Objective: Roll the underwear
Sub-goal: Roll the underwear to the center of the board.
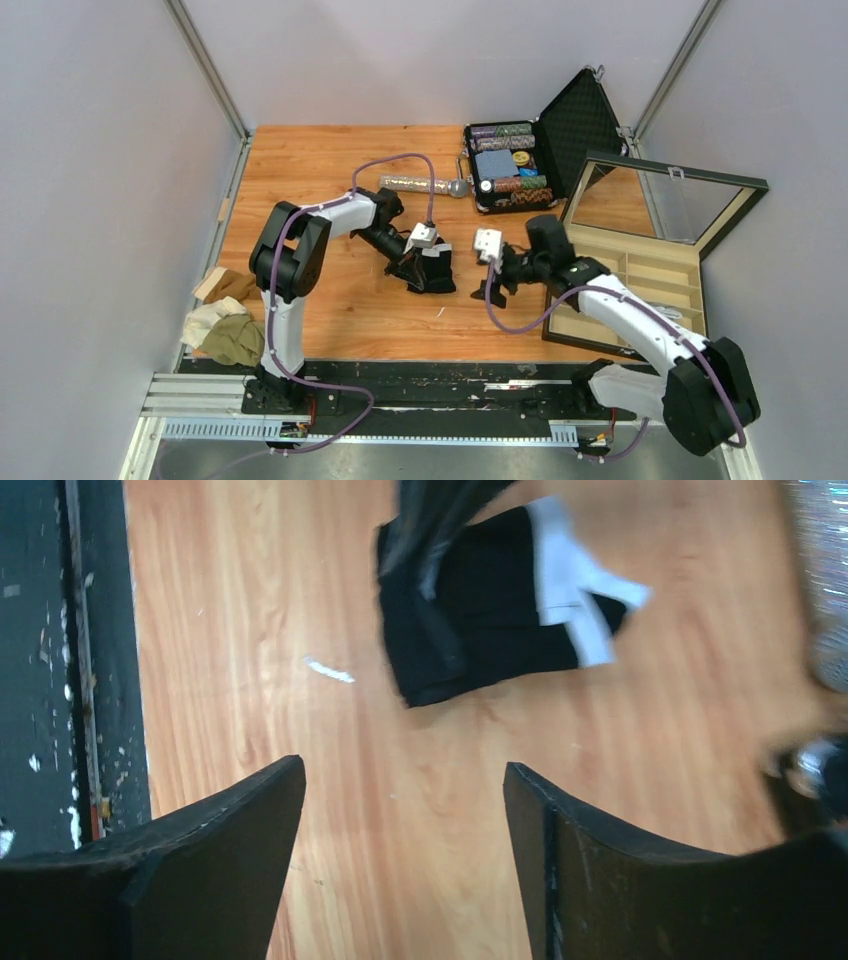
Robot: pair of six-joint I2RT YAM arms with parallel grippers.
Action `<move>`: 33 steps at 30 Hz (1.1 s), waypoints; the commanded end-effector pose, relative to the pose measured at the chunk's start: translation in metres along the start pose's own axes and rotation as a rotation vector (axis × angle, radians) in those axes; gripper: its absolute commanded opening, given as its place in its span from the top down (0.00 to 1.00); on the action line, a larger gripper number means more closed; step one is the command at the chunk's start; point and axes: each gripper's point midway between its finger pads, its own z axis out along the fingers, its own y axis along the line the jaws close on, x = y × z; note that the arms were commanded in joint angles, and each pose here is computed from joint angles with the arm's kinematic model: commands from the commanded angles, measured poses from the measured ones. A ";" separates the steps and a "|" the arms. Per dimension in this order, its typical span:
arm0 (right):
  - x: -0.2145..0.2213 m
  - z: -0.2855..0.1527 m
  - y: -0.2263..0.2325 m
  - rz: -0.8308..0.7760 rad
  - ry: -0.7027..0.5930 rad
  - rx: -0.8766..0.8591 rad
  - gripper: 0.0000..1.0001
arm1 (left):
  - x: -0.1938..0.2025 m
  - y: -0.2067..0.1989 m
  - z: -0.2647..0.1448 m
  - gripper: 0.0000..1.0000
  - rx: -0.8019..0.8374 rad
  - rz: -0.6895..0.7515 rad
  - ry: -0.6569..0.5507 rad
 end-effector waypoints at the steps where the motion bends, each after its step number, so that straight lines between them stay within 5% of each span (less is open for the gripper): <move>1: -0.003 0.040 0.002 -0.259 -0.024 -0.019 0.28 | -0.007 -0.009 0.003 1.00 0.055 -0.172 -0.118; 13: -0.001 0.115 0.000 -0.439 -0.091 -0.202 0.29 | -0.003 -0.012 0.001 1.00 0.065 -0.251 -0.172; 20: 0.018 0.127 0.015 -0.465 -0.076 -0.328 0.38 | -0.006 -0.006 -0.006 1.00 0.054 -0.267 -0.196; 27: 0.031 0.132 0.019 -0.389 -0.022 -0.371 0.53 | -0.005 -0.003 -0.009 1.00 0.058 -0.287 -0.213; 33: 0.038 0.132 0.012 -0.218 0.086 -0.413 0.85 | -0.011 -0.008 -0.014 1.00 0.067 -0.354 -0.249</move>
